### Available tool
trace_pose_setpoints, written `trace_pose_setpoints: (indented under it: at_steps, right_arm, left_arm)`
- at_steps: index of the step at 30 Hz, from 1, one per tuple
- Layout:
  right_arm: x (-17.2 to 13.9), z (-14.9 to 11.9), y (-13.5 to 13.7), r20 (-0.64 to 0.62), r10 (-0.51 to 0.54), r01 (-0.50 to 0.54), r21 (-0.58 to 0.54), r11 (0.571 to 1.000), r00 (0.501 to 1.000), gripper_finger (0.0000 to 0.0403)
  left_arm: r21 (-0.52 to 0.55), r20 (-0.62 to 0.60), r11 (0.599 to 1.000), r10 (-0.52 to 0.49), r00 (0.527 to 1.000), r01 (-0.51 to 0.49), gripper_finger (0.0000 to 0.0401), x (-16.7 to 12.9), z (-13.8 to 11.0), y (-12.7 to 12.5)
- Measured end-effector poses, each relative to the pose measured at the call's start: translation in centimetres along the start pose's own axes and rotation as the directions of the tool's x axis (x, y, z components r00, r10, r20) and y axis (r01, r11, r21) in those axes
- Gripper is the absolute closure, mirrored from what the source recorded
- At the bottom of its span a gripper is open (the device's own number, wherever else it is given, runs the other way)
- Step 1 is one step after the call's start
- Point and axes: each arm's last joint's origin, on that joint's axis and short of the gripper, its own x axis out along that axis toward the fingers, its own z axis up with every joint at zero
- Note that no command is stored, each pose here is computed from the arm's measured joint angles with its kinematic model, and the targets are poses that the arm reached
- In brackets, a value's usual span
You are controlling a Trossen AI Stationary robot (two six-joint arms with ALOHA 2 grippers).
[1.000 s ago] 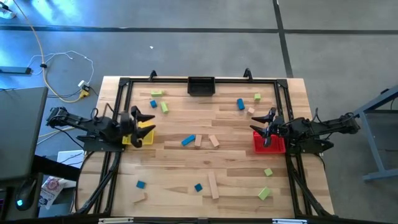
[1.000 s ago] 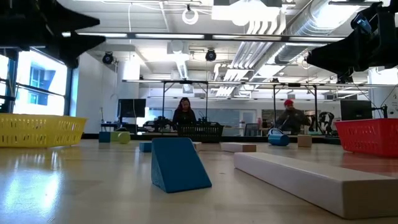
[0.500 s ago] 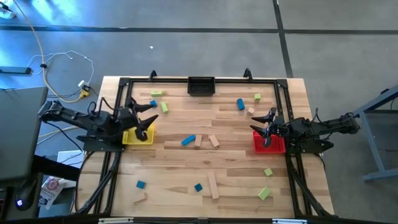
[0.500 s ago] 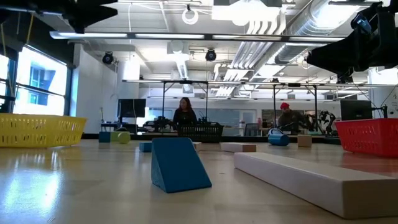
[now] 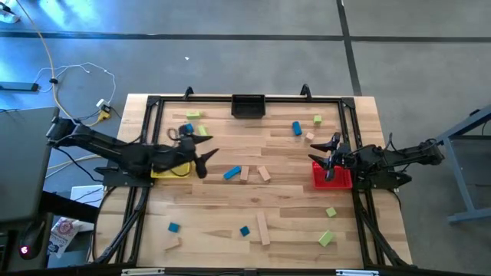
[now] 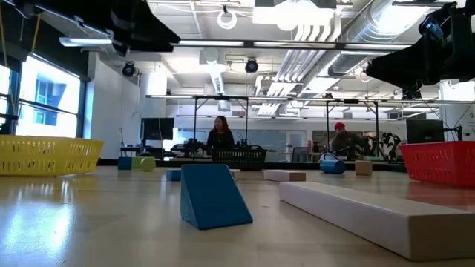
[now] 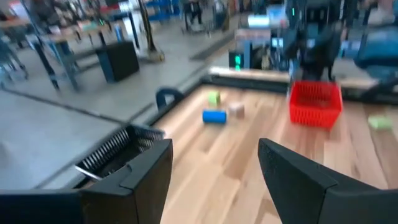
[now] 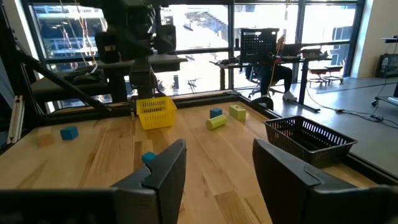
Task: Sort & place blocks by color
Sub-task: Put the blue block into the yellow bin
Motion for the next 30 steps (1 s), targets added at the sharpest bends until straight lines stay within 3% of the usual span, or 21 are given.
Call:
trace_pose_setpoints:
  at_steps: [6,13,30]
  right_arm:
    - [0.0,0.0,0.0,0.000,0.001,-0.001,0.000,1.000,1.000,0.0231]
    - [0.0,0.0,0.0,0.000,0.000,0.000,0.000,1.000,1.000,0.0231]
    - [0.0,0.0,0.0,0.000,0.000,0.000,0.000,1.000,1.000,0.0231]
  left_arm:
    - [0.024,-0.142,0.997,-0.074,0.987,0.078,0.0174,3.4,-1.3,-1.0]
    - [-0.019,-0.258,0.995,-0.097,0.961,0.095,0.0174,6.2,-2.9,-2.5]
    - [-0.149,-0.434,0.986,-0.136,0.891,0.078,0.0174,8.7,-7.2,-4.4]
